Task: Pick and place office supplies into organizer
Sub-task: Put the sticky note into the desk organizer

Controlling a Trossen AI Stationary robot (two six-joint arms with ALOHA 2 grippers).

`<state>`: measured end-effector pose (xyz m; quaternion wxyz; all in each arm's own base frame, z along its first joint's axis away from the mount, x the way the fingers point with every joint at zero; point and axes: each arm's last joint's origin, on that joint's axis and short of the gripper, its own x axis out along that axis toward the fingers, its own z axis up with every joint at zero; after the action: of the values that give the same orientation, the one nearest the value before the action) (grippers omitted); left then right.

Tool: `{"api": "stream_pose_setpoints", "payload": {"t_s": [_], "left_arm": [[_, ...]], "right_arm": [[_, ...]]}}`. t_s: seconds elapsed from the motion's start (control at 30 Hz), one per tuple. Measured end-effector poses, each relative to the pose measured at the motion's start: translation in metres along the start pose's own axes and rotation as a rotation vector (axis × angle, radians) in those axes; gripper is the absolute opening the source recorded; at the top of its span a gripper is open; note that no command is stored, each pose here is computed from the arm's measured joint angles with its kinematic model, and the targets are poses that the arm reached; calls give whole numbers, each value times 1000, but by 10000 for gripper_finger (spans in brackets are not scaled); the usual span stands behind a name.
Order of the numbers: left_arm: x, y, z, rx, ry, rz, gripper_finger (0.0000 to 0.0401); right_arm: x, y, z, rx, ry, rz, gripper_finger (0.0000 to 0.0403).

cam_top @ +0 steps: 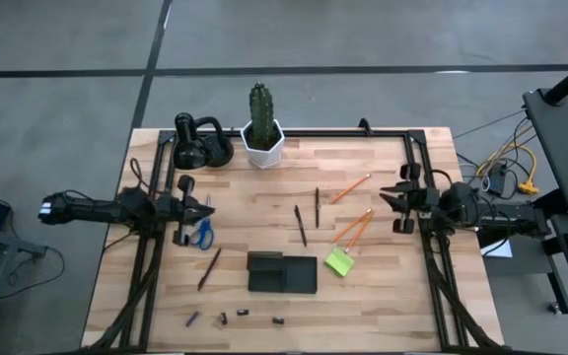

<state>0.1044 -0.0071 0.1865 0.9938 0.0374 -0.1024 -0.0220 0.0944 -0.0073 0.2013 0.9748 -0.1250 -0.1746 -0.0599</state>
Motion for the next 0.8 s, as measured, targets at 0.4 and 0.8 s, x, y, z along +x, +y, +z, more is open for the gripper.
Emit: {"api": "stream_pose_setpoints", "payload": {"t_s": [0.4,0.8], "left_arm": [[2,3,11,205,-101,104,0],[15,4,11,159,-48,127,135]], "right_arm": [[0,-2,8,-94,-79,-23,47],[18,-1,3,117,73,-10,132]]}}
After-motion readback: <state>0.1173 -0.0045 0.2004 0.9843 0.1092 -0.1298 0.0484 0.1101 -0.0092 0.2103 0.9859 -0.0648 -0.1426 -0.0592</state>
